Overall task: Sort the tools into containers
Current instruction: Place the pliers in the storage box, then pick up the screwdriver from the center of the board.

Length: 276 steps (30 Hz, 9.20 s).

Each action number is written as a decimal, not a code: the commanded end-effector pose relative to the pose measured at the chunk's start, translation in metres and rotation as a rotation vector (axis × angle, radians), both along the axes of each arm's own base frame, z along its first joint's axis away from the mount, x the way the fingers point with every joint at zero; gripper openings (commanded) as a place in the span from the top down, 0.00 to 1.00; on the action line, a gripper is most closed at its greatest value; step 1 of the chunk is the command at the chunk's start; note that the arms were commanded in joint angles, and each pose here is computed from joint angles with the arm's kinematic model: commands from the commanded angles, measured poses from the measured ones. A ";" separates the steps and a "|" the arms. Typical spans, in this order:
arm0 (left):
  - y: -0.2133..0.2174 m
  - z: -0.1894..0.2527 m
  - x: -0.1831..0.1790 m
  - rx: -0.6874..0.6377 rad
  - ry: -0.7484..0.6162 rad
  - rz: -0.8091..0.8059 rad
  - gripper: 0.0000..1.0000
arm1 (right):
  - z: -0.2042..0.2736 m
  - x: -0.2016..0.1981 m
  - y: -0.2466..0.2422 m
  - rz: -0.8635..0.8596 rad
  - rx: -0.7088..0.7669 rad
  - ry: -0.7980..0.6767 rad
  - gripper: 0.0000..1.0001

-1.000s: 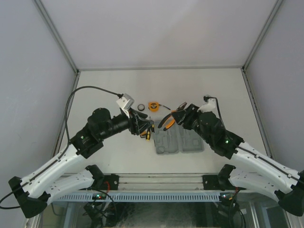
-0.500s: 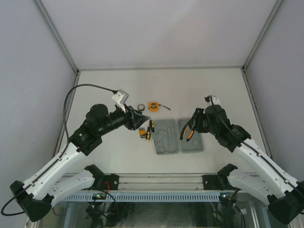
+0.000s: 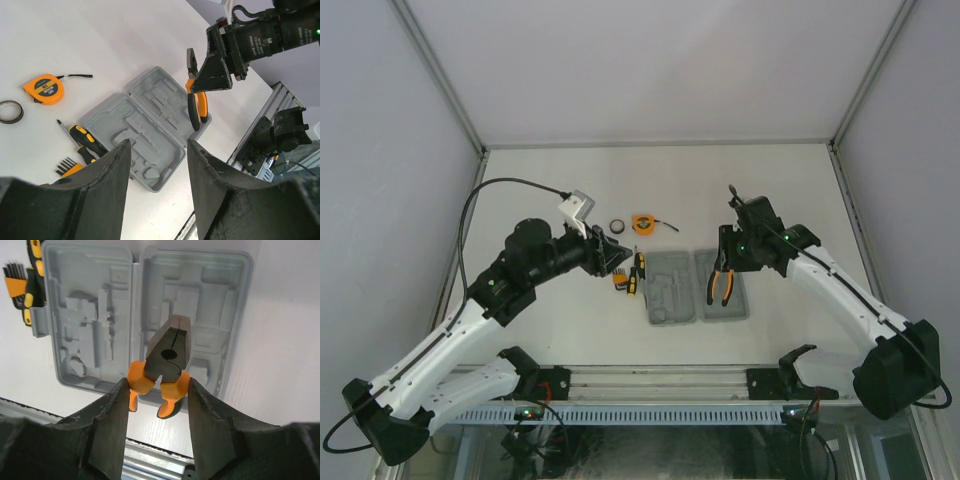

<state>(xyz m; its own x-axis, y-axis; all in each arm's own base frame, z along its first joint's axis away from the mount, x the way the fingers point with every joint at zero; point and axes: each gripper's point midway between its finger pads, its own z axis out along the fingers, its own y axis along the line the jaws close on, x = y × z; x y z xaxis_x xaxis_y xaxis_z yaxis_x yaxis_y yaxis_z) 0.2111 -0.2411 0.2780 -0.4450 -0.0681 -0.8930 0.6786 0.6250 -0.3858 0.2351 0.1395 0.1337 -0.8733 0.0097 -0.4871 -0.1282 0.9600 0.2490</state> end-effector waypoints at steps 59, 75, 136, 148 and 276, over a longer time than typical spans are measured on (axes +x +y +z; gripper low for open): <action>0.020 -0.058 0.019 0.097 0.178 0.146 0.48 | -0.068 0.040 -0.021 0.096 -0.324 0.282 0.51; 0.030 -0.092 0.026 0.139 0.262 0.239 0.51 | -0.032 0.043 -0.010 0.039 -0.205 0.149 0.51; 0.038 -0.172 0.033 0.342 0.465 0.388 0.57 | -0.030 0.031 0.026 0.016 -0.203 0.000 0.60; 0.029 -0.184 0.033 0.375 0.481 0.356 0.62 | -0.067 -0.006 0.027 0.007 -0.231 0.141 0.74; 0.062 -0.225 0.046 0.415 0.641 0.462 0.73 | -0.035 -0.007 0.031 -0.009 0.097 0.033 0.65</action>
